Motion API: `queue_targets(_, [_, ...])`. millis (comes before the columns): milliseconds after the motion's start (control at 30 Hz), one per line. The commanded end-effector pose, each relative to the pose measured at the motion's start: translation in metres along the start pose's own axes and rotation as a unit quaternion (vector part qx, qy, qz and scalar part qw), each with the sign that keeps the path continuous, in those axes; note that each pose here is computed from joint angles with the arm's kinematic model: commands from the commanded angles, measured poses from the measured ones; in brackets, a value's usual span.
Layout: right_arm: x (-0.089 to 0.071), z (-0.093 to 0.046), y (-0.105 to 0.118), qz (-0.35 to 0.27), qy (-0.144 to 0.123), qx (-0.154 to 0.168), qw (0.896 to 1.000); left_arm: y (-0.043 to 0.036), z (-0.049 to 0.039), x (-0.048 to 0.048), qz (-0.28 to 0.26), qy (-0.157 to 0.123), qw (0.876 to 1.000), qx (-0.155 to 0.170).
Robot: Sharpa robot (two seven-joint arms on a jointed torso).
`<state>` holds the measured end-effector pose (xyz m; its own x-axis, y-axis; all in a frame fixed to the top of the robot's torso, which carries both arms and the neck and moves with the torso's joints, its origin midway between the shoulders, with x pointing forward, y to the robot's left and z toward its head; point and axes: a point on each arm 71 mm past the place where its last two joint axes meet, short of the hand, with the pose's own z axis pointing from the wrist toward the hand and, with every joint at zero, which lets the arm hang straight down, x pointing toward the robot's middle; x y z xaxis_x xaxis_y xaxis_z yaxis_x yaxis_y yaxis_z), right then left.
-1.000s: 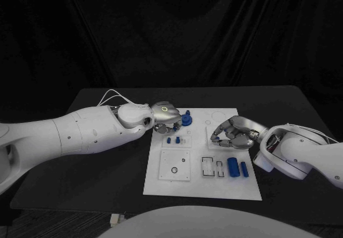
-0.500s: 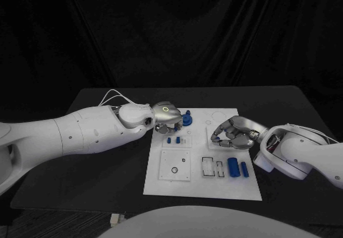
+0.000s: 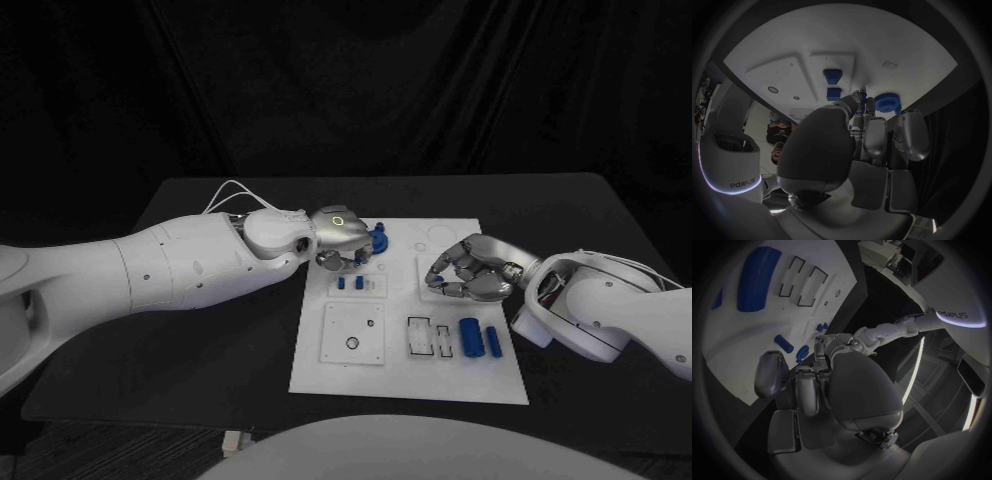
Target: Assemble the parts on the task board
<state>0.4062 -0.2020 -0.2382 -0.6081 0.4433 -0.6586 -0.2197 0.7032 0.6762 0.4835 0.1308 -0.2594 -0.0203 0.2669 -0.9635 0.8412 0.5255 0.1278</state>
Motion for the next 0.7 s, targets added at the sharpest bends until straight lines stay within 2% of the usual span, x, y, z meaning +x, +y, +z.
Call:
queue_targets(33, [0.0014, -0.0007, -0.001, 0.0, 0.005, 0.005, 1.0, -0.003, 0.0004, 0.0039, -0.004, 0.014, 1.0, 0.009])
queue_targets(700, [0.0017, -0.0003, -0.0005, 0.0, 0.005, 0.005, 1.0, 0.001, -0.0032, 0.0064, -0.005, 0.018, 1.0, -0.001])
